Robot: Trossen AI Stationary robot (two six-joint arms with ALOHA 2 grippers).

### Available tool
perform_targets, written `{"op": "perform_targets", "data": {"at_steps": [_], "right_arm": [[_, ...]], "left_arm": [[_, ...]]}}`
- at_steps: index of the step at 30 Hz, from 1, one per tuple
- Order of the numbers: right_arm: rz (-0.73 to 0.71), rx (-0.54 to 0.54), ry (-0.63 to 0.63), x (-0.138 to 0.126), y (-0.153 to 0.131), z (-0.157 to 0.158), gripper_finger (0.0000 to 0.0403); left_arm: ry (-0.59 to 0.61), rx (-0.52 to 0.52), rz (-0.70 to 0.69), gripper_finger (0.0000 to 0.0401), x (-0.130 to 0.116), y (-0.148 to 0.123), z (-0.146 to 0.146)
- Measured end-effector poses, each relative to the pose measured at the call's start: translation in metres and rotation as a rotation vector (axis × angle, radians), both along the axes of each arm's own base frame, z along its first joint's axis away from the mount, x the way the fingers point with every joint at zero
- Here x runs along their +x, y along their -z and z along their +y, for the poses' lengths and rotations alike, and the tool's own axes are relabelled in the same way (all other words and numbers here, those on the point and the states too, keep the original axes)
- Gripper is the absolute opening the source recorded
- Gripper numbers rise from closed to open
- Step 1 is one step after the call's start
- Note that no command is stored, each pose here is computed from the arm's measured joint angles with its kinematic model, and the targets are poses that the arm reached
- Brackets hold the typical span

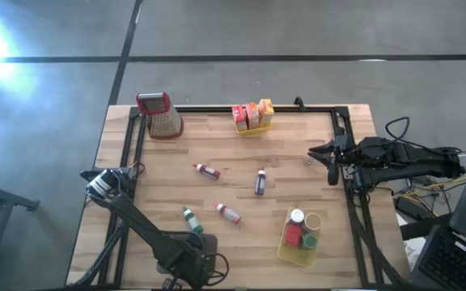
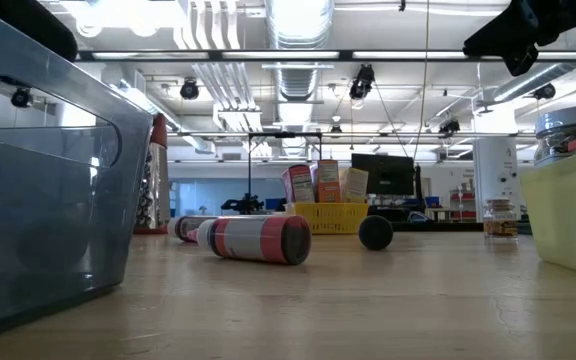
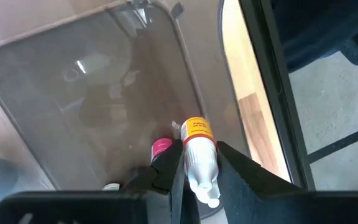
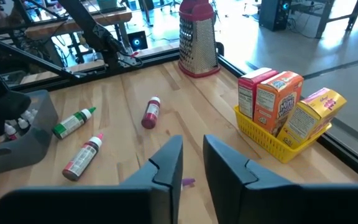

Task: Pick & Place Kitchen Items
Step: Put the orange food coloring bottle into the black bin

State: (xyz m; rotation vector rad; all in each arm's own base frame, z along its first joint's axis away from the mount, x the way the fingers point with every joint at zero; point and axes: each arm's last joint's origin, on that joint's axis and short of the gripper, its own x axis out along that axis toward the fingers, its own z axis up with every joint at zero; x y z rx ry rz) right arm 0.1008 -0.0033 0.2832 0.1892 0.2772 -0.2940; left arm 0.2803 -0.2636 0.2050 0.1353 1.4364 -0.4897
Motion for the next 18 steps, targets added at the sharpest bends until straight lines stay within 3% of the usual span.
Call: {"op": "perform_targets", "data": {"at_steps": [12,18], "right_arm": [[0.000,0.000,0.000,0.0000,0.0000,0.0000,0.0033],[0.000,0.000,0.000,0.0000,0.0000,0.0000,0.0040]], "left_arm": [[0.000,-0.001,-0.001,0.0083,-0.0005,0.0067,0.0014],[0.007,-0.001,-0.003,0.0083,-0.0004,0.0068,0.0016]]}}
